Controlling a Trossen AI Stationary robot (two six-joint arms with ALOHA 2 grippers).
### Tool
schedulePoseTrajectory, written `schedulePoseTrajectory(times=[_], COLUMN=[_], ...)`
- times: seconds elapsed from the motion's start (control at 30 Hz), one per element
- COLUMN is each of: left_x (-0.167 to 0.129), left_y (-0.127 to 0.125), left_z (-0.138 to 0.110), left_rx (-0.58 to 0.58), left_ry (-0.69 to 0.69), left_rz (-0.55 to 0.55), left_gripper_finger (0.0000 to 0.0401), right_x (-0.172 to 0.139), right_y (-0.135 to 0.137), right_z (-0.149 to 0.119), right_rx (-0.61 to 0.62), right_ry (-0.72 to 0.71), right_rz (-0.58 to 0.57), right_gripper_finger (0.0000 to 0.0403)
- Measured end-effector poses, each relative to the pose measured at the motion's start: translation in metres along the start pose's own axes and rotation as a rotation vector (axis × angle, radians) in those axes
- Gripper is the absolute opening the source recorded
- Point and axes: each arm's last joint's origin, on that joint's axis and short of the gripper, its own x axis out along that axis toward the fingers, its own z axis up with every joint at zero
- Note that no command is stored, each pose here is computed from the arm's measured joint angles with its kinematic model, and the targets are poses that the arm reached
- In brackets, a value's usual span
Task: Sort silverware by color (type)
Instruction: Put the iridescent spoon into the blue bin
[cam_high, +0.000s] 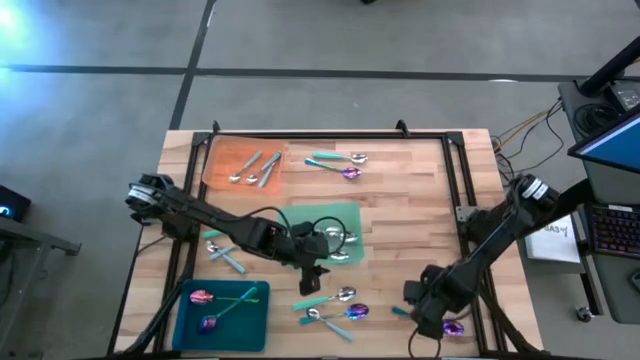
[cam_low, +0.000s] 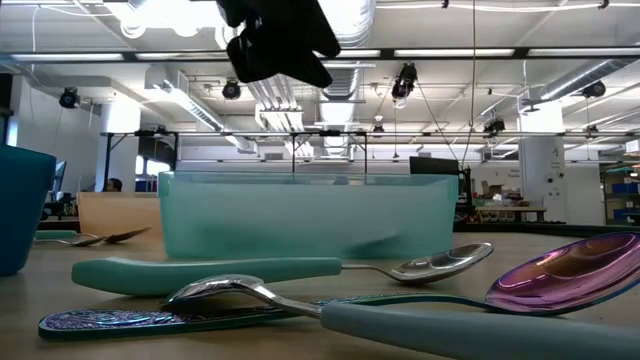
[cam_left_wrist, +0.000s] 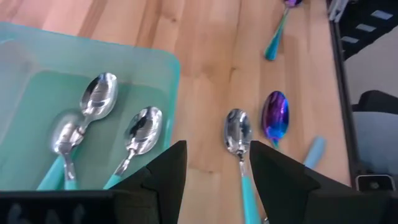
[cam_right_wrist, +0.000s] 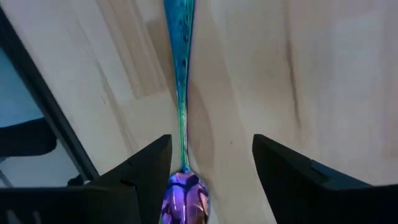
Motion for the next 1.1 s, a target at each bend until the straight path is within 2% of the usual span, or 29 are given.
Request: schedulePoseTrajectory(times=[0.37, 0.6, 0.8, 1.1], left_x=[-0.004, 0.002, 0.014, 0.018], left_y=[-0.021, -0.034, -0.042, -0.047], left_z=[-0.002, -0.013, -0.023, -0.021], left_rx=[0.018, 0.027, 0.005, 0.004], left_ry=[-0.068, -0.042, -0.018, -0.066], left_rz=[-0.059, -0.070, -0.077, -0.110], left_gripper_finger=[0.0160, 0.0160, 0.0160, 0.0160], right_x=[0.028, 0.046, 0.058, 0.060], right_y=[0.010, 0.010, 0.009, 0.007], right_z=[-0.012, -0.009, -0.007, -0.007], right_rx=[0.046, 0.078, 0.054, 0.023], right_ry=[0.066, 0.085, 0.106, 0.113], right_rz=[-0.053, -0.104, -0.147, -0.161], right_gripper_finger=[0.0215, 0.0215, 0.0212, 0.0145])
